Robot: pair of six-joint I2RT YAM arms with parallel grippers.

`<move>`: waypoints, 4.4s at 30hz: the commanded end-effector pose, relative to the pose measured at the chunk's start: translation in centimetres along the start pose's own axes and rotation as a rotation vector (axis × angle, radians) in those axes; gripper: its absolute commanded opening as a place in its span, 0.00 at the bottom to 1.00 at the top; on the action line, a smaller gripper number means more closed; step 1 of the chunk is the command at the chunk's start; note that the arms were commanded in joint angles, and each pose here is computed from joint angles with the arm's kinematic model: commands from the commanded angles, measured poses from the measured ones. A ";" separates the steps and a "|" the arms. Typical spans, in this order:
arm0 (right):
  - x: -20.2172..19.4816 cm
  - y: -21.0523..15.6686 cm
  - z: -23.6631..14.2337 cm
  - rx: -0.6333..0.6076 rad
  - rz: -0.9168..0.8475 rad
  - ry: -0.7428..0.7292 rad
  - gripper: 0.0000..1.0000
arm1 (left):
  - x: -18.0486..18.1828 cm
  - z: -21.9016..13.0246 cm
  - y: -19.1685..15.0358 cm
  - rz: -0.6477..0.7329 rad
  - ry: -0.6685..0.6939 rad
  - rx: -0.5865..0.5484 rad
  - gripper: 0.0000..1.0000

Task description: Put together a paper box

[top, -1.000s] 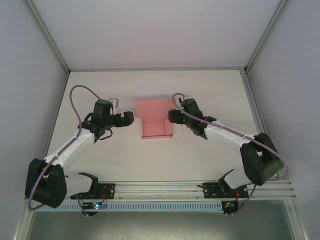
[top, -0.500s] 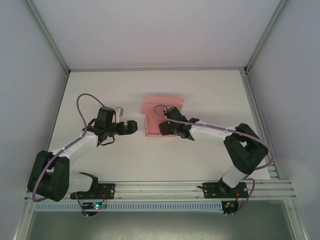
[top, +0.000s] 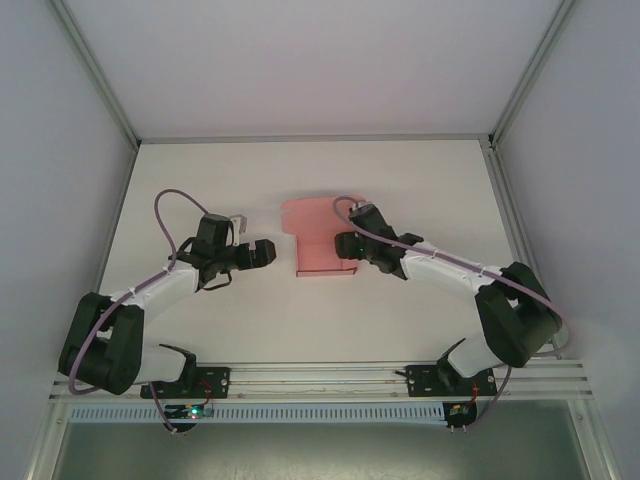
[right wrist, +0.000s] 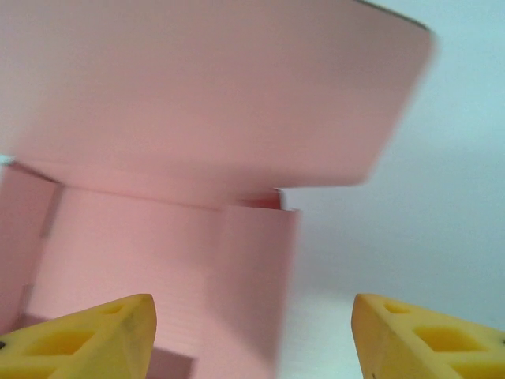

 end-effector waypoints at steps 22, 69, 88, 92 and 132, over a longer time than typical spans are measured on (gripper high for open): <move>0.2 0.7 0.9 -0.104 -0.038 -0.117 0.00 | -1.7 -3.2 1.0 -0.061 -0.053 -0.166 1.00; 7.2 6.9 -5.8 -0.413 -0.196 -0.069 0.00 | -14.4 -5.6 0.5 0.369 -0.462 -0.124 1.00; 1.5 -0.3 -1.9 -0.011 -0.151 -0.037 0.00 | 0.2 -8.7 -3.1 -0.027 0.432 -0.239 1.00; 1.7 -3.4 1.0 0.115 -0.187 -0.098 0.00 | 0.2 -9.5 -3.2 -0.029 0.402 -0.282 1.00; -1.0 5.5 -3.3 -0.088 -0.807 0.542 0.69 | -7.4 -3.6 0.6 0.542 -0.058 -0.036 0.90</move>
Point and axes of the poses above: each hand's point on the last joint's axis, 136 mm out from that joint toward the fingers, its own z axis out along the fingers, its own x axis along the line the jaws close on, y = z × x, the point moved 8 cm from there along -z, back along the fingers, and after that the axes turned 6 degrees about -z, right-handed, at the moved point
